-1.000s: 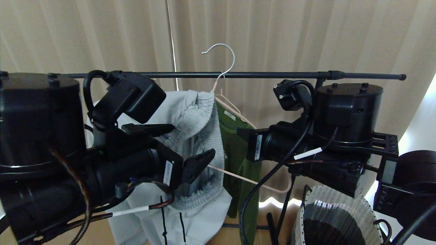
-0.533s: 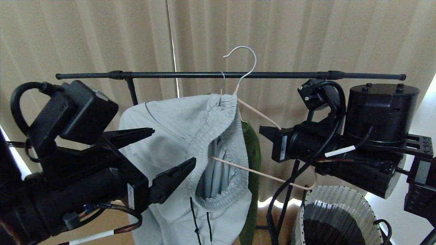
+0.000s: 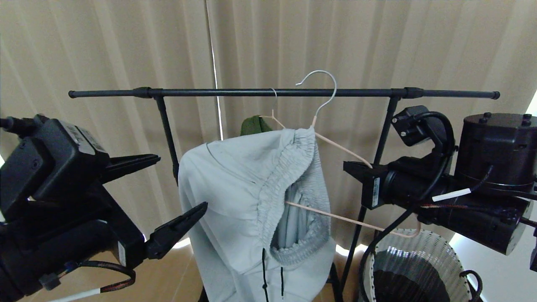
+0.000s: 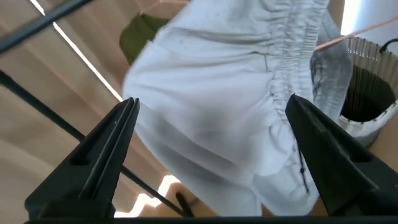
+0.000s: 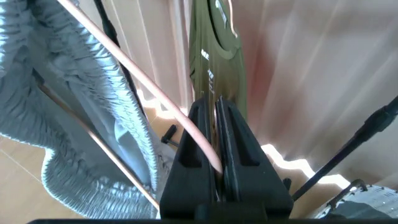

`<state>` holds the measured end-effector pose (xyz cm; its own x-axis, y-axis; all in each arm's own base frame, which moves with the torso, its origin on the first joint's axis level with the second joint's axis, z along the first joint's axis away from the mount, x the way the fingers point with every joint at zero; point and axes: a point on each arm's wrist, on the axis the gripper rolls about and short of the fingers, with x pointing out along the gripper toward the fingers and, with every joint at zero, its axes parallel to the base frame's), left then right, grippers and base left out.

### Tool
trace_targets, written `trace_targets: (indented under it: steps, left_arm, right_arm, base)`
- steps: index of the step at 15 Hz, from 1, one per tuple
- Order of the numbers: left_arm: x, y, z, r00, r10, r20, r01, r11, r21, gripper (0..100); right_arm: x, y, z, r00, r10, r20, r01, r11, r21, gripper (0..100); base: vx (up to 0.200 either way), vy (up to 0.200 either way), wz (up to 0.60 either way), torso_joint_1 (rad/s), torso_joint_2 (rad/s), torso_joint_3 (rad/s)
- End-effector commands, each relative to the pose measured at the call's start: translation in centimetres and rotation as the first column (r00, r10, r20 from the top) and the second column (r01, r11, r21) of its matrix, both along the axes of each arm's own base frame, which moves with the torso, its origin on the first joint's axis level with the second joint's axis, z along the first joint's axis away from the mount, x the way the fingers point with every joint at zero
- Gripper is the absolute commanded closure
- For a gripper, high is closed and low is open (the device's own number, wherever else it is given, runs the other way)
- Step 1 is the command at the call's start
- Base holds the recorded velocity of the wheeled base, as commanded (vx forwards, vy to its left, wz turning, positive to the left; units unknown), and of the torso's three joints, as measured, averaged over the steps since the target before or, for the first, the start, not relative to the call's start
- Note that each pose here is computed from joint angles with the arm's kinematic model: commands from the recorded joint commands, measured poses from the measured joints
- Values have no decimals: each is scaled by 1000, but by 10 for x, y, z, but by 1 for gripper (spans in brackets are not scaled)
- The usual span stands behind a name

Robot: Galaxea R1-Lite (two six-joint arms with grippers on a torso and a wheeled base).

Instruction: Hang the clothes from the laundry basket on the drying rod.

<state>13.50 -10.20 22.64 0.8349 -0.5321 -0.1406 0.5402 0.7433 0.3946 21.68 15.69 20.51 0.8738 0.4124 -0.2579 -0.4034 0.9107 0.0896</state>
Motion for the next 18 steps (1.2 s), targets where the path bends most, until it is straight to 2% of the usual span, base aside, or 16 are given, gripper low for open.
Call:
trace_targets:
  steps: [1, 2, 6, 8, 11, 15, 18]
  left_arm:
    - [-1, 1, 3, 1000, 1, 13, -1, 1000, -3, 0]
    - [0, 1, 5, 1000, 0, 18, 0, 1000, -7, 0]
    - [10, -7, 17, 999, -5, 47, 5, 1000, -6, 0]
    - [20, -16, 20, 996, -47, 69, 44, 998, 43, 0]
    - [33, -29, 15, 989, -138, 59, 131, 986, 101, 0]
    - [49, -42, 17, 981, -186, 47, 180, 978, 101, 0]
    - [53, -52, 16, 975, -216, 48, 209, 971, 116, 0]
  right_arm:
    - [0, -4, -2, 1000, -6, 0, 6, 1000, -19, 100]
    - [0, -6, -4, 1000, -2, 7, 2, 999, -46, 100]
    - [2, -5, -7, 1000, 0, -1, 0, 998, -58, 100]
    - [3, -3, -9, 1000, 9, -9, -9, 998, -63, 100]
    - [3, 2, -13, 999, 40, 4, -40, 992, -117, 100]
    - [3, 6, -12, 998, 57, 37, -52, 993, -104, 100]
    - [-1, 7, -16, 995, 89, 52, -80, 986, -144, 100]
  base:
    - [0, 0, 0, 0, 0, 0]
    - [0, 0, 0, 0, 0, 0]
    - [0, 0, 0, 0, 0, 0]
    - [0, 0, 0, 0, 0, 0]
    - [0, 0, 0, 0, 0, 0]
    - [0, 0, 0, 0, 0, 0]
    - [0, 0, 0, 0, 0, 0]
